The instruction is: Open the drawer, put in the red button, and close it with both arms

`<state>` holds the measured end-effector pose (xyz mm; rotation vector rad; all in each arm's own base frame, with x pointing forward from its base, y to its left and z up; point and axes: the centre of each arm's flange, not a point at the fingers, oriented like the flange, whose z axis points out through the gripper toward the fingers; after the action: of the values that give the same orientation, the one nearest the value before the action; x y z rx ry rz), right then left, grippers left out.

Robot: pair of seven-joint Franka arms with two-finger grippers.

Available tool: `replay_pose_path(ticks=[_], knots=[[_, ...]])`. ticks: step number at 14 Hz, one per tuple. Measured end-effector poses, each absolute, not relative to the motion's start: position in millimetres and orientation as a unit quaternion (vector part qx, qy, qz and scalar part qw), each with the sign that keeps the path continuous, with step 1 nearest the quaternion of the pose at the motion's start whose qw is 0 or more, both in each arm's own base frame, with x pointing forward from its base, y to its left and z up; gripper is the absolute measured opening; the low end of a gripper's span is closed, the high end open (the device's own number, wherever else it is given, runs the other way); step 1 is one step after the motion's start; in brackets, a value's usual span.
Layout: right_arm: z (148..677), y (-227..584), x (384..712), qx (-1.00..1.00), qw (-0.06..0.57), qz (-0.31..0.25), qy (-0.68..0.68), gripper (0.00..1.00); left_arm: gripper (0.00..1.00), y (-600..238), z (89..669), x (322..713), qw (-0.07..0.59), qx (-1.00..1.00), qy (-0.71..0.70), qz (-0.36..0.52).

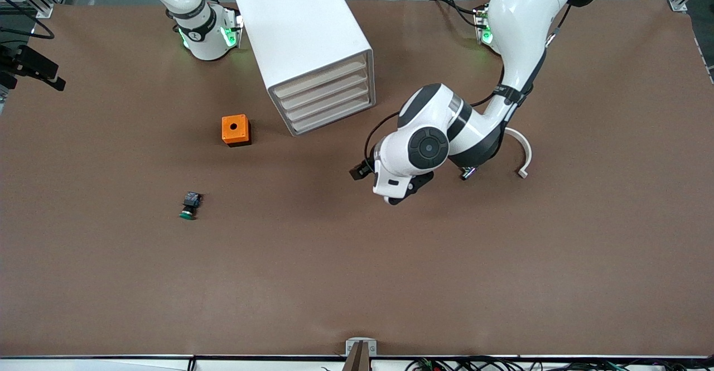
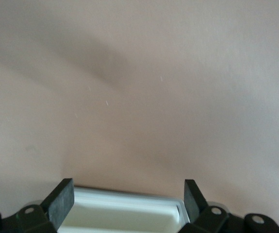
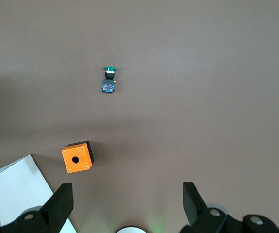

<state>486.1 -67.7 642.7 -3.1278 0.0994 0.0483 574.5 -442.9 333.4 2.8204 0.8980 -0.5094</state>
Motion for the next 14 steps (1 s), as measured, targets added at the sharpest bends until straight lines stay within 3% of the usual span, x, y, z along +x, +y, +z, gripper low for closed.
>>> replay_pose_path(ticks=[6,14], knots=[[643,-69,486,-0.999,0.006,0.016,0.033,1.0,1.0,-391,338,611,0.066,0.93,0.329,-0.146],[642,-70,486,-0.999,0.006,0.017,0.034,1.0,1.0,-352,366,626,0.037,0.957,0.269,-0.098]])
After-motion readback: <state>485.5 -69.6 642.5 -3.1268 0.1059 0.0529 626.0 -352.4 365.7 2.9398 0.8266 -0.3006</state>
